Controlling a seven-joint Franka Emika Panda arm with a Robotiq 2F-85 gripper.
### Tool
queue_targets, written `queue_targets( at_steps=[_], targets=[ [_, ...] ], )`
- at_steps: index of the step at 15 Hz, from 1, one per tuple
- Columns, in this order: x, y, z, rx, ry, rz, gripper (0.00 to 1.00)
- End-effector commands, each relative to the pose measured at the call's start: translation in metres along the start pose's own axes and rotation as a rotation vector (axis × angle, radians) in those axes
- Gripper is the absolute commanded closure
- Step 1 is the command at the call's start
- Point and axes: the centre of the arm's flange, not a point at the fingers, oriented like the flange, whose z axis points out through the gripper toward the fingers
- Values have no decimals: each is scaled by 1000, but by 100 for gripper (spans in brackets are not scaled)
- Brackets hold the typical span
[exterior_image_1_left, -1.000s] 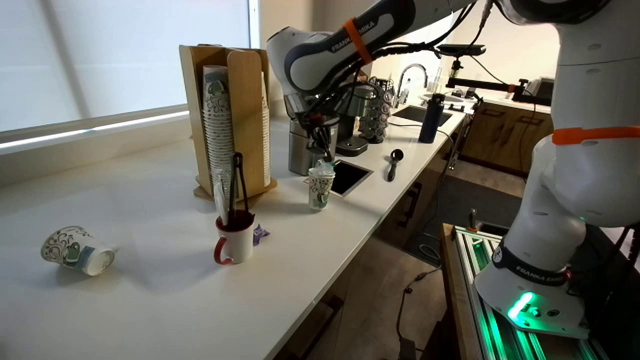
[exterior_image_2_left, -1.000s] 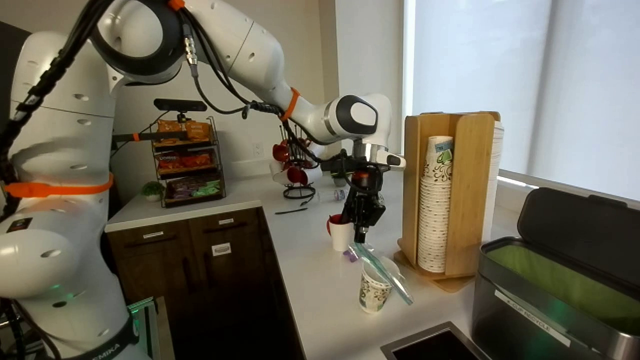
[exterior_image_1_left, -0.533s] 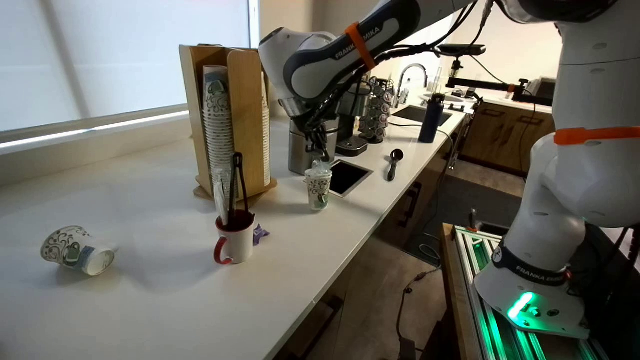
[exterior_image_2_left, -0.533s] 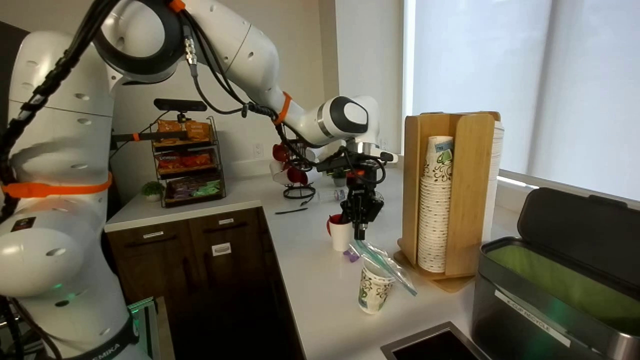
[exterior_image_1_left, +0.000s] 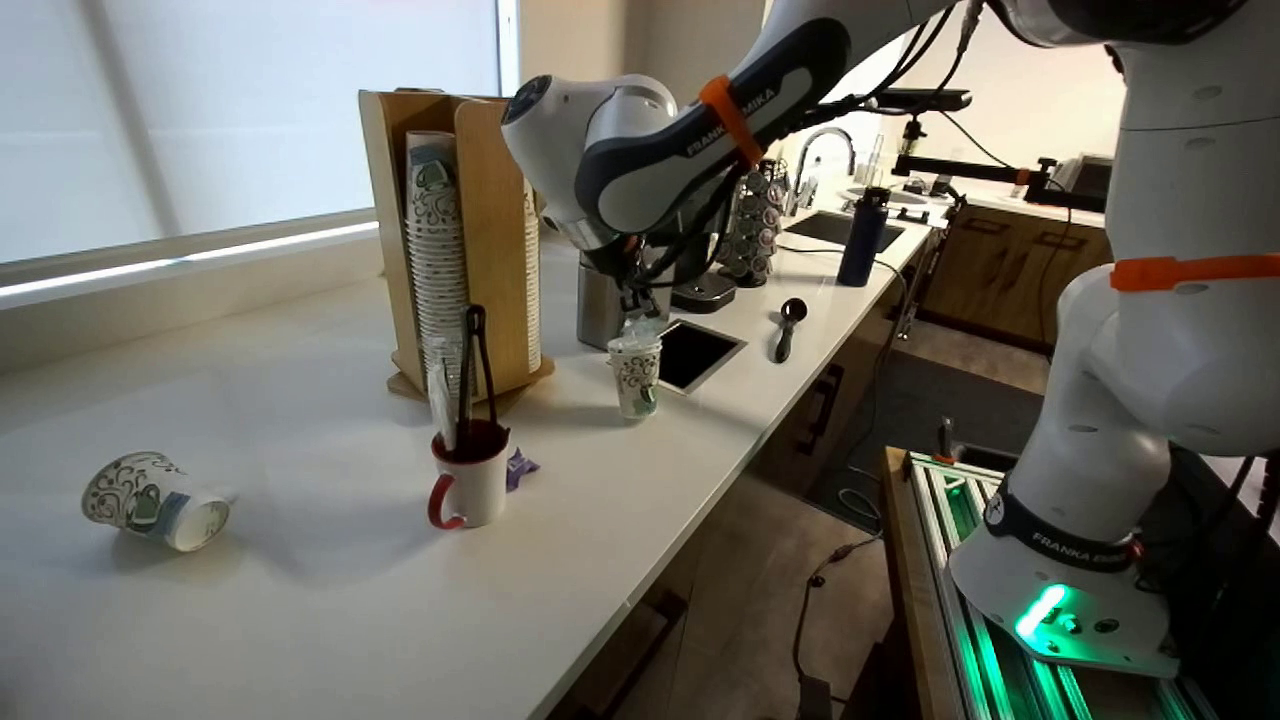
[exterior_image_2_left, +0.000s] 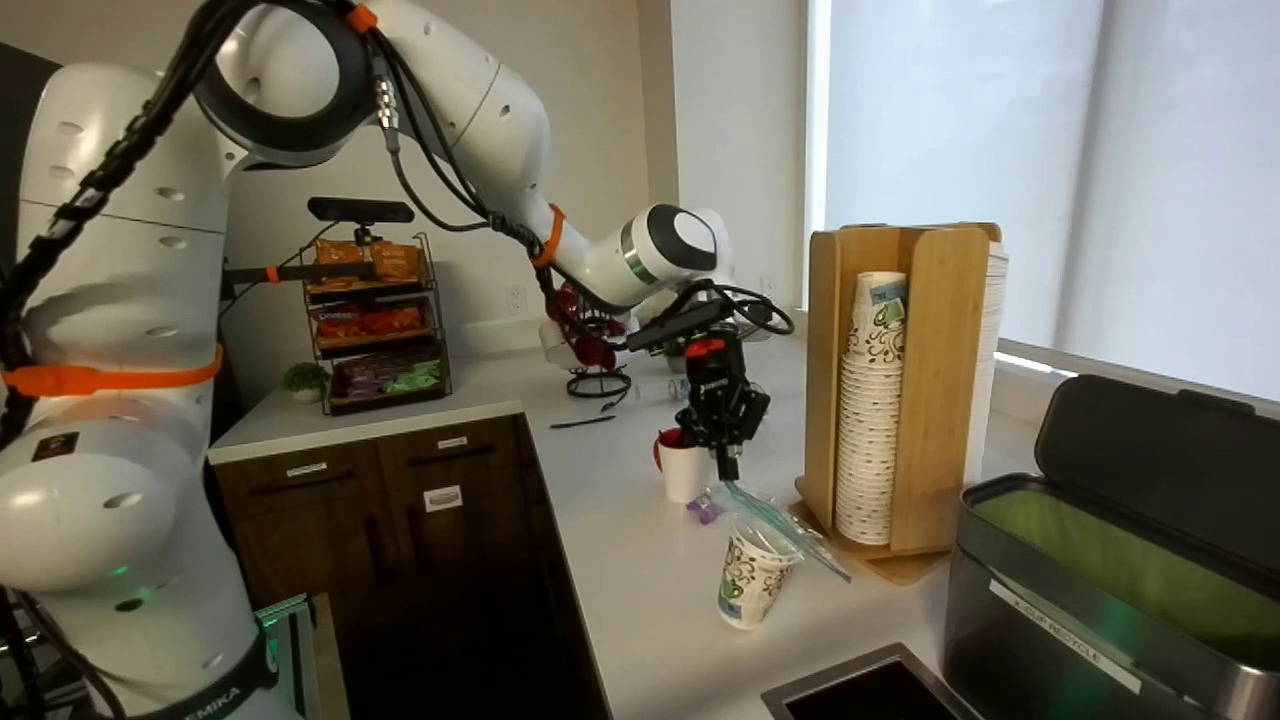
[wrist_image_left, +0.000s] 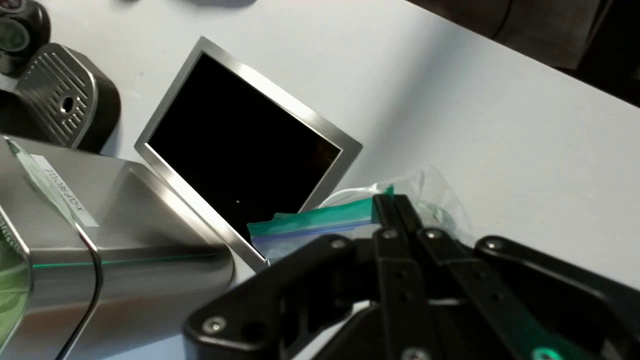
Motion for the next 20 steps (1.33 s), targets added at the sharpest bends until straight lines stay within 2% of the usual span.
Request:
queue_targets(
  at_steps=[1, 7, 12, 20],
  targets=[
    [0, -2, 2, -20, -6, -11, 98],
    [3, -6, 4, -47, -11, -37, 99],
    [20, -31, 3, -34, -4, -168, 99],
    [16, -68, 8, -4, -53, -336, 99]
  ],
)
